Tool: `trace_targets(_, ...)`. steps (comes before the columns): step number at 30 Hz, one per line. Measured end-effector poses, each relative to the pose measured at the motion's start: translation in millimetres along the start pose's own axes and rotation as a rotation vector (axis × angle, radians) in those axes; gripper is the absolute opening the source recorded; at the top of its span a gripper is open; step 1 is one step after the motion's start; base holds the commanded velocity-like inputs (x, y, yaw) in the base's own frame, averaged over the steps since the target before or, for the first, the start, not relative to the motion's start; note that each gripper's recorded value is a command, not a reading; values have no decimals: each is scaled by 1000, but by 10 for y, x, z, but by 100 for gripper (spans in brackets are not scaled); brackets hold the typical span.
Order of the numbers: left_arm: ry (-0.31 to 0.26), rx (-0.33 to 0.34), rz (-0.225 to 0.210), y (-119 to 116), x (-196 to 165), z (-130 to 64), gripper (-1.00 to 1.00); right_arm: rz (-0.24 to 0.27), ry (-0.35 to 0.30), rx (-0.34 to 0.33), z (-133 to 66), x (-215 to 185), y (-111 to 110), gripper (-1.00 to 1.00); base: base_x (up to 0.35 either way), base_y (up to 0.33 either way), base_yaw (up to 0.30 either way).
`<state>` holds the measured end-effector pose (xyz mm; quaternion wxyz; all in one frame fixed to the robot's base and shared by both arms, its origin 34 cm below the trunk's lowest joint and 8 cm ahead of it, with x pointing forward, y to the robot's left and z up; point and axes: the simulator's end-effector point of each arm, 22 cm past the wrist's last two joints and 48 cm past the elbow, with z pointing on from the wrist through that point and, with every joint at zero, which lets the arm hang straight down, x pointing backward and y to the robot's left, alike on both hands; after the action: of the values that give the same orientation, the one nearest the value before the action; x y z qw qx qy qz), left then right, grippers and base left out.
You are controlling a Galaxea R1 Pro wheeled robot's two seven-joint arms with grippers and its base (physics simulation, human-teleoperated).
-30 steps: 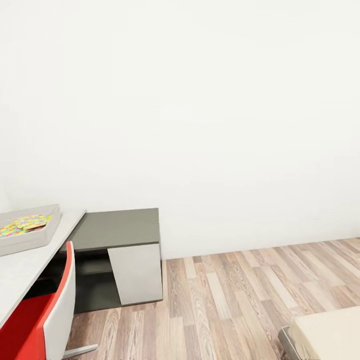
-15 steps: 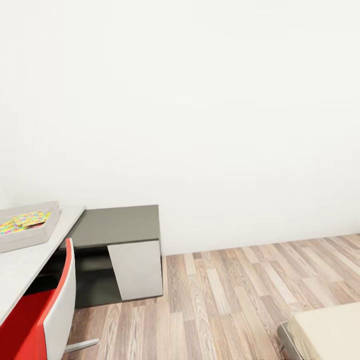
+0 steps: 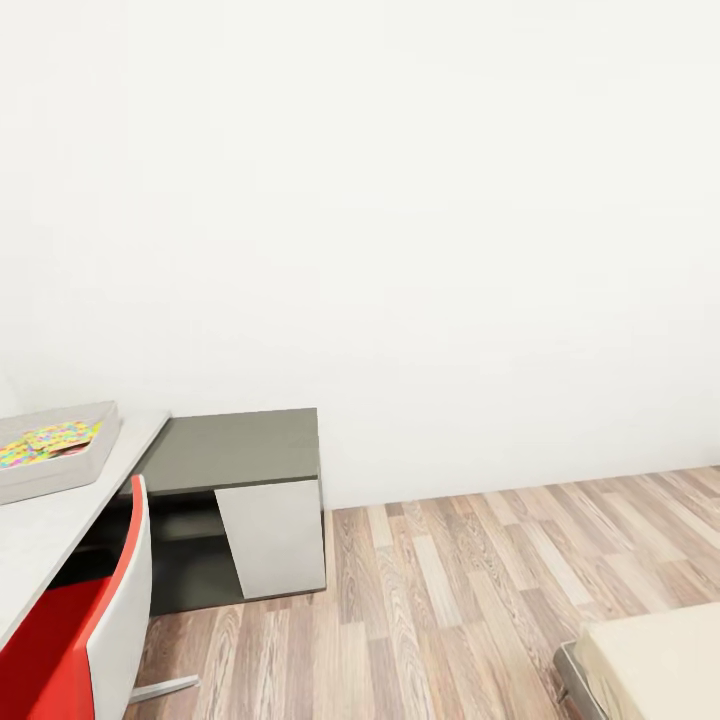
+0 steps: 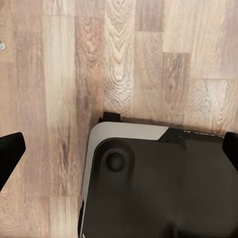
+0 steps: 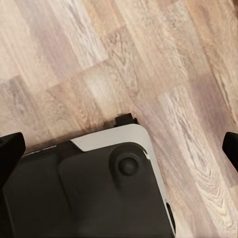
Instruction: Put all the toys in the child's room - the three board games (two on the bed and one on the table), the two jigsaw puzzles on the table, and the tennis ball on the table - inside the toy box on the table in the child's room.
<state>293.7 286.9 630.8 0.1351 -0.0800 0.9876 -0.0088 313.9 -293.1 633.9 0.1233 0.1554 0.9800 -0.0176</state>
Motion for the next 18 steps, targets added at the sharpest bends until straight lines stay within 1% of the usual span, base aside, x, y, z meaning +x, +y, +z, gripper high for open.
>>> trace_targets(13,16,-2,0,6,43,-1,100,-4,1,-4,-1,11,34,100,0,0,0)
trace_targets(14,18,-2,0,9,51,-2,100,-9,1,-4,-1,10,32,100,0,0,0)
trace_targets(16,24,-5,0,19,80,-3,100,-35,1,-3,-1,10,28,100,0,0,0)
trace_targets(17,28,-6,0,24,94,-5,100,-62,0,0,-1,6,18,100,0,0,0)
trace_targets(18,29,-7,0,27,100,-5,100,-79,-1,2,-1,2,13,100,0,0,0)
